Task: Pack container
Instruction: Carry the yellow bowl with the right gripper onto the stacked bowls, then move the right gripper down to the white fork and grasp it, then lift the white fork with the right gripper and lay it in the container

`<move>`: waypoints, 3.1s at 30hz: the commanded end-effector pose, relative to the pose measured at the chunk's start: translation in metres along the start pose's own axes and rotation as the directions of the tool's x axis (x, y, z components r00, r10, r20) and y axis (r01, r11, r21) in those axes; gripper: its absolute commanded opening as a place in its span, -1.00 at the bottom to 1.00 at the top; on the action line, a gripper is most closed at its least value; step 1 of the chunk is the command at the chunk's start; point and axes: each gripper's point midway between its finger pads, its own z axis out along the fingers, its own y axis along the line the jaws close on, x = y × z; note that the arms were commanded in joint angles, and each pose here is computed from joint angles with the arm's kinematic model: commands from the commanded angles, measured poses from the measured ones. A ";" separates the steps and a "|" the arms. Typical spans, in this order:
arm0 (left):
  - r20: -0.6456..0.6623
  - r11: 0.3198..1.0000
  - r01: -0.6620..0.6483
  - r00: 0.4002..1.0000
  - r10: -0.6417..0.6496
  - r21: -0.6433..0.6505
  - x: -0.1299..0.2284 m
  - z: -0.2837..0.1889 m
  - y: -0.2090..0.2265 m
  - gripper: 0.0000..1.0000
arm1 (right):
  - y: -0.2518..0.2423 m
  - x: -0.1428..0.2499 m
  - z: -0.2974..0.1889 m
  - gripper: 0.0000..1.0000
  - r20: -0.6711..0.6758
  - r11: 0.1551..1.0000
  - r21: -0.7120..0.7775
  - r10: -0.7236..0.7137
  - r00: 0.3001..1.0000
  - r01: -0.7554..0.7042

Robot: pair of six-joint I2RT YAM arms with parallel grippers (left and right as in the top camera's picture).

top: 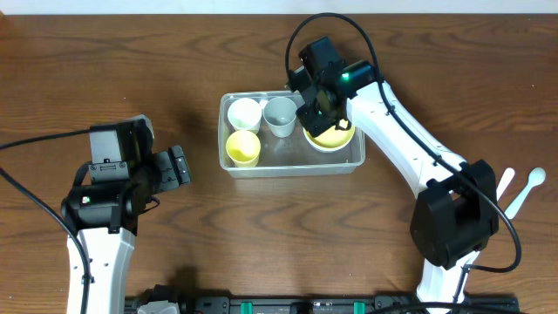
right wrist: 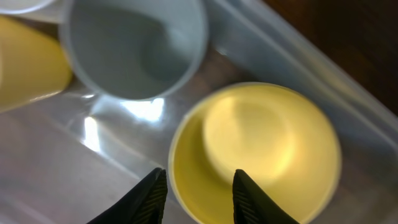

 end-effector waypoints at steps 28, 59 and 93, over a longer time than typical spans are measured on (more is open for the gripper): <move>-0.012 1.000 -0.002 1.000 0.002 -0.013 0.004 0.004 0.003 0.78 | -0.266 0.296 -0.089 0.67 0.095 0.144 0.342 0.978 0.186 -0.928; -0.014 1.000 -0.002 1.000 0.002 -0.013 0.005 0.004 0.003 0.78 | -0.246 0.347 0.016 0.87 0.057 0.211 0.293 0.970 0.237 -0.933; -0.016 1.000 -0.003 1.000 0.002 -0.014 0.005 0.004 0.003 0.78 | -0.238 0.354 0.032 -0.42 0.072 0.208 0.282 0.969 0.237 -0.937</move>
